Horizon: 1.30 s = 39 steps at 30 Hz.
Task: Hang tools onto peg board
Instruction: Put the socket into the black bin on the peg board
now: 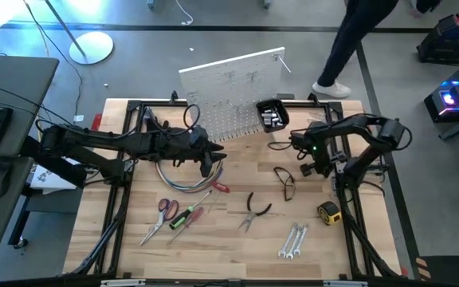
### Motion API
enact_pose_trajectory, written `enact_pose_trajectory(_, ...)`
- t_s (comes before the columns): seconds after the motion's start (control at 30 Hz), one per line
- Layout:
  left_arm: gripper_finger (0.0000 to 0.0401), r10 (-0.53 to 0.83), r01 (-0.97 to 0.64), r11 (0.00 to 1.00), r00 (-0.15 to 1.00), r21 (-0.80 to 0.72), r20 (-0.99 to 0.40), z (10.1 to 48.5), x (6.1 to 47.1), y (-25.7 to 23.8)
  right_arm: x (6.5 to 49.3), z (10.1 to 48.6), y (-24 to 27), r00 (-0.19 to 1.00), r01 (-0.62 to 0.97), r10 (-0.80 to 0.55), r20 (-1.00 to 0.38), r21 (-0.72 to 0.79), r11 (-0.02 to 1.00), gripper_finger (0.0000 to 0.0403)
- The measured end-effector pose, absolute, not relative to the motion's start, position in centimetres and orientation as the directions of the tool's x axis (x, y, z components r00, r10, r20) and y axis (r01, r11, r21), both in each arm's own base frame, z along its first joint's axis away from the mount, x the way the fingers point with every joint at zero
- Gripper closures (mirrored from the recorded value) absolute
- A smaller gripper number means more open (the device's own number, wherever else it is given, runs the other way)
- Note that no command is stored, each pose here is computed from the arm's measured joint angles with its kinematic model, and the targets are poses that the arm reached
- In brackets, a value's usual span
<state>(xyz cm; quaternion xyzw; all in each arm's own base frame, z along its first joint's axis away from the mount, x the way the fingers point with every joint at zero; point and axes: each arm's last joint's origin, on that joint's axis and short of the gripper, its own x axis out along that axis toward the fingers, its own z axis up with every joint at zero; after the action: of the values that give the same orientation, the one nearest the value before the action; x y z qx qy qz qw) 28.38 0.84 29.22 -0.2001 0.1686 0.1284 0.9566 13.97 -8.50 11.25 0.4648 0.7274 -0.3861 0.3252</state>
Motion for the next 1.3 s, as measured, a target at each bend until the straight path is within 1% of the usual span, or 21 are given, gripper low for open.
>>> enact_pose_trajectory(0.13, 0.0238, 0.178, -0.312, 0.887, 0.911, -0.340, -0.372, 29.2, 28.4, 0.8, 14.4, 11.5, -7.8, -0.346, 0.927, 0.423, -0.837, -0.236, 0.292, 0.0403)
enact_pose_trajectory(0.23, 0.0238, 0.178, -0.310, 0.888, 0.912, -0.340, -0.369, 29.3, 28.4, 0.8, 14.5, 11.7, -7.7, -0.379, 0.912, 0.388, -0.840, -0.267, 0.312, 0.0403)
enact_pose_trajectory(0.37, 0.0238, 0.177, -0.308, 0.891, 0.912, -0.333, -0.370, 29.3, 28.4, 0.8, 14.6, 11.8, -7.8, -0.434, 0.893, 0.304, -0.848, -0.360, 0.269, 0.0403)
enact_pose_trajectory(0.47, 0.0238, 0.170, -0.303, 0.891, 0.913, -0.339, -0.370, 29.3, 28.4, 0.6, 14.7, 11.7, -7.9, -0.440, 0.893, 0.279, -0.854, -0.383, 0.235, 0.0403)
enact_pose_trajectory(0.57, 0.0238, 0.160, -0.293, 0.894, 0.915, -0.338, -0.371, 29.3, 28.4, 0.3, 14.8, 11.9, -8.0, -0.435, 0.896, 0.280, -0.856, -0.379, 0.233, 0.0403)
enact_pose_trajectory(0.63, 0.0238, 0.158, -0.288, 0.900, 0.915, -0.326, -0.370, 29.3, 28.4, 0.2, 15.2, 12.1, -8.1, -0.401, 0.910, 0.309, -0.862, -0.336, 0.244, 0.0403)
enact_pose_trajectory(0.67, 0.0238, 0.158, -0.285, 0.904, 0.915, -0.319, -0.371, 29.2, 28.4, 0.2, 15.6, 12.3, -8.2, -0.374, 0.918, 0.319, -0.871, -0.297, 0.264, 0.0403)
enact_pose_trajectory(0.83, 0.0238, 0.163, -0.284, 0.912, 0.914, -0.297, -0.372, 29.2, 28.4, 0.3, 17.8, 13.7, -8.3, -0.275, 0.877, 0.355, -0.893, -0.082, 0.474, 0.0403)
enact_pose_trajectory(0.9, 0.0238, 0.163, -0.278, 0.919, 0.913, -0.279, -0.373, 29.2, 28.4, 0.3, 18.4, 14.6, -8.1, -0.282, 0.828, 0.368, -0.886, -0.031, 0.560, 0.0403)
enact_pose_trajectory(1.0, 0.0238, 0.163, -0.273, 0.926, 0.913, -0.262, -0.375, 29.2, 28.4, 0.3, 18.6, 15.5, -7.7, -0.313, 0.776, 0.400, -0.861, 0.011, 0.631, 0.0403)
enact_pose_trajectory(1.17, 0.0238, 0.163, -0.272, 0.926, 0.912, -0.260, -0.375, 29.2, 28.4, 0.3, 17.3, 14.7, -6.5, -0.348, 0.760, 0.577, -0.738, 0.138, 0.635, 0.0403)
enact_pose_trajectory(1.3, 0.0238, 0.163, -0.272, 0.926, 0.913, -0.260, -0.375, 29.2, 28.4, 0.3, 15.8, 13.3, -5.3, -0.397, 0.786, 0.654, -0.644, 0.129, 0.605, 0.0403)
